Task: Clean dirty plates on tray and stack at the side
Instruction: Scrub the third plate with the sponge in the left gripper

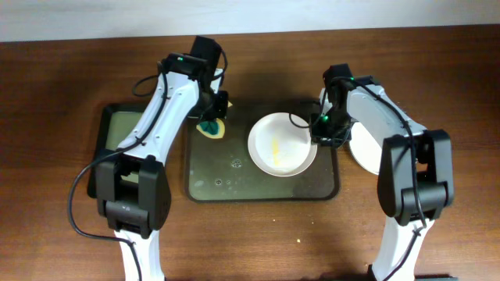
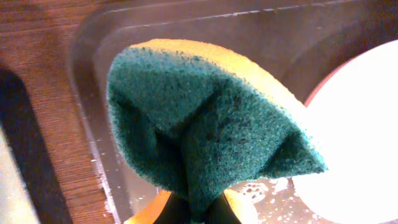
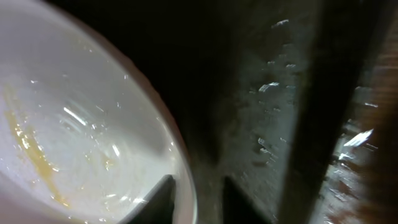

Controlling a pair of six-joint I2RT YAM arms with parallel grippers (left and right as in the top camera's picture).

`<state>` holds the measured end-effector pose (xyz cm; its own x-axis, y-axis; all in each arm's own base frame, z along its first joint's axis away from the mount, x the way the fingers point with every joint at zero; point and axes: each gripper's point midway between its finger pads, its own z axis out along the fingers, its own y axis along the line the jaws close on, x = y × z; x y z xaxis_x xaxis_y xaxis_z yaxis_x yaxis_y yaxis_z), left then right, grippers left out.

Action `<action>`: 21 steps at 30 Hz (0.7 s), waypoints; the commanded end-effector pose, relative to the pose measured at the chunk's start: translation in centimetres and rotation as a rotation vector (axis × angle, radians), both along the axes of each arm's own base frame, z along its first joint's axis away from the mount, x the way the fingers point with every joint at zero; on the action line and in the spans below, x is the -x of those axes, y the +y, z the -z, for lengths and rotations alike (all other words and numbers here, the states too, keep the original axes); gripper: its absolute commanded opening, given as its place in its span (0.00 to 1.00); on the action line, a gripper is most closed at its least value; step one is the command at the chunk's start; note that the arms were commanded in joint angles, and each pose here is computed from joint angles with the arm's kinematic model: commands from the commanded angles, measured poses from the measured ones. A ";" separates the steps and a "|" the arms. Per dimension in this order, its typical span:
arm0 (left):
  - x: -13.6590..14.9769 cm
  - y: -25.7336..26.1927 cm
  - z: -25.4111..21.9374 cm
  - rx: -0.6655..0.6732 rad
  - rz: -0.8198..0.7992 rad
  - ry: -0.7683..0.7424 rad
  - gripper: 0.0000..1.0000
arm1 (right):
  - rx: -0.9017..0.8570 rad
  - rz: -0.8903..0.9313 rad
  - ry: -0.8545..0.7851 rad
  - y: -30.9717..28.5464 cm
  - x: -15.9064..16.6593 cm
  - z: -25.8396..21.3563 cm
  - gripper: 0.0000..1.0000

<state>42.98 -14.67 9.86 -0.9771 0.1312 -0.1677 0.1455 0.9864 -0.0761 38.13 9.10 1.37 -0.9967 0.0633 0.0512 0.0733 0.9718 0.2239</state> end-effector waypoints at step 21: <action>4.7 -5.5 10.1 -0.082 0.095 0.258 0.00 | -0.212 -0.031 0.077 8.5 5.2 4.7 0.04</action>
